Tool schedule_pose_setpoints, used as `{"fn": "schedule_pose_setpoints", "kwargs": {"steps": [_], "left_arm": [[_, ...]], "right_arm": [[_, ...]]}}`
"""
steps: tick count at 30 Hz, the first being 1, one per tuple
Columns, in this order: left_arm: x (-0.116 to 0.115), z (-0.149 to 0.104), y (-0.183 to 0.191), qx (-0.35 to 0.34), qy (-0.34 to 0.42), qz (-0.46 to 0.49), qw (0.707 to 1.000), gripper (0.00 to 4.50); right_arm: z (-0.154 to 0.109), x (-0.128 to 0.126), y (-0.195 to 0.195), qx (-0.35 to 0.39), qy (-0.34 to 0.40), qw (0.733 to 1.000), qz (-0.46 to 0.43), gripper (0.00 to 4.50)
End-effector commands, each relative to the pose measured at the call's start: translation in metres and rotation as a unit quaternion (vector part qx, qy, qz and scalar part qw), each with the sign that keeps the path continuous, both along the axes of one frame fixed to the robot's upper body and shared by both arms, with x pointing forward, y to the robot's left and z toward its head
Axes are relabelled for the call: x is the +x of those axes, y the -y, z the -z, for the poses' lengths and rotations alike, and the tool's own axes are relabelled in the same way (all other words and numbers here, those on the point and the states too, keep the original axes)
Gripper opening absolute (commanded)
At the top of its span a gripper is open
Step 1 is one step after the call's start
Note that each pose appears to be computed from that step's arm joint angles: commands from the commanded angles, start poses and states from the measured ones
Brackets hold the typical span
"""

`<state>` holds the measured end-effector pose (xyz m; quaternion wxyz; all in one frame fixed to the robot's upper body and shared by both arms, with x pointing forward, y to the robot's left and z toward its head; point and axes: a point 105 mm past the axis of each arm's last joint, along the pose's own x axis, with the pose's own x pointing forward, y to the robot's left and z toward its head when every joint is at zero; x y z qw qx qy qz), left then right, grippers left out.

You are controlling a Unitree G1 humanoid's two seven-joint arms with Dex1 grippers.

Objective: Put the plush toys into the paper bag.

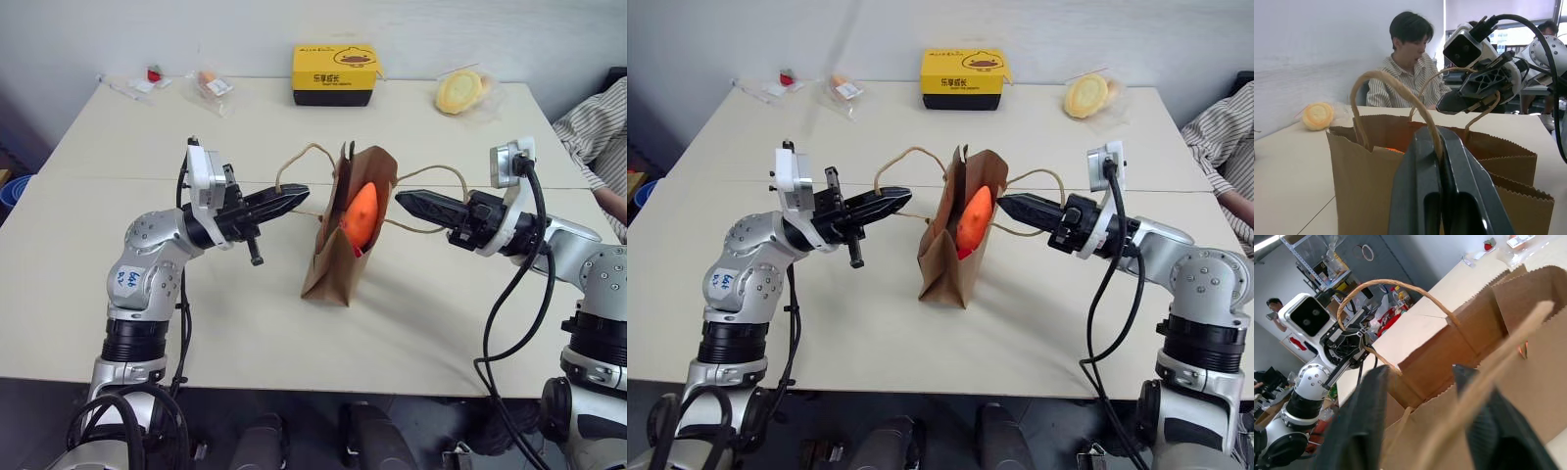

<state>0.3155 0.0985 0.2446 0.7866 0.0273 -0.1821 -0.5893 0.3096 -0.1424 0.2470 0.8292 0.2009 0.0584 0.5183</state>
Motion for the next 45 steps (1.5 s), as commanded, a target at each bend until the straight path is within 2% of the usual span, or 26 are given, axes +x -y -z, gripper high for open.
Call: {"fn": "schedule_pose_setpoints", "kwargs": {"steps": [1,3,4,11,15,16,18,20,22,25,28,30,36,41,45], "left_arm": [[-0.005,-0.008,0.001,-0.010,0.010,0.007,1.000,1.22],[-0.003,-0.009,-0.002,-0.012,0.001,-0.001,1.000,1.90],[-0.003,-0.009,-0.006,-0.011,-0.004,-0.003,1.000,2.22],[-0.017,0.003,-0.041,0.044,-0.036,-0.017,0.998,4.47],[-0.032,0.018,-0.052,0.066,-0.072,-0.014,0.995,4.49],[-0.038,0.022,-0.051,0.068,-0.080,-0.011,0.994,4.49],[-0.049,0.030,-0.045,0.065,-0.094,-0.006,0.993,4.50],[-0.054,0.034,-0.038,0.056,-0.097,-0.014,0.994,4.50],[-0.057,0.037,-0.032,0.047,-0.096,-0.029,0.994,4.50],[-0.063,0.047,-0.020,0.056,-0.091,-0.043,0.993,4.50],[-0.068,0.063,-0.012,0.090,-0.082,-0.049,0.991,4.50],[-0.065,0.064,-0.008,0.077,-0.074,-0.063,0.992,4.50],[-0.055,0.060,0.006,0.044,-0.053,-0.088,0.994,4.50],[-0.054,0.060,0.026,0.036,-0.039,-0.071,0.996,4.50],[-0.051,0.058,0.033,0.009,-0.062,-0.066,0.996,4.50]], "right_arm": [[-0.012,-0.009,0.004,-0.004,0.033,0.999,-0.008,3.51],[-0.016,-0.011,0.011,-0.006,0.041,0.999,0.002,4.28],[-0.019,-0.014,0.018,-0.008,0.046,0.999,0.007,4.50],[-0.020,-0.038,0.051,-0.071,0.077,0.994,0.021,4.50],[-0.004,-0.044,0.066,-0.116,0.103,0.987,0.051,4.50],[0.012,-0.048,0.070,-0.133,0.082,0.987,0.044,4.50],[0.048,-0.051,0.078,-0.165,0.037,0.985,0.044,4.11],[0.078,-0.054,0.076,-0.203,0.030,0.978,0.036,3.54],[0.100,-0.051,0.065,-0.243,0.088,0.966,0.032,2.81],[0.101,-0.043,0.036,-0.214,0.184,0.959,0.038,1.71],[0.101,-0.044,0.012,-0.198,0.207,0.958,0.016,0.61],[0.101,-0.042,0.004,-0.195,0.220,0.956,0.015,0.02],[0.095,-0.036,-0.022,-0.184,0.246,0.952,0.006,0.02],[0.095,-0.032,-0.043,-0.202,0.270,0.941,-0.014,0.02],[0.095,-0.030,-0.056,-0.205,0.284,0.936,-0.030,0.02]]}}
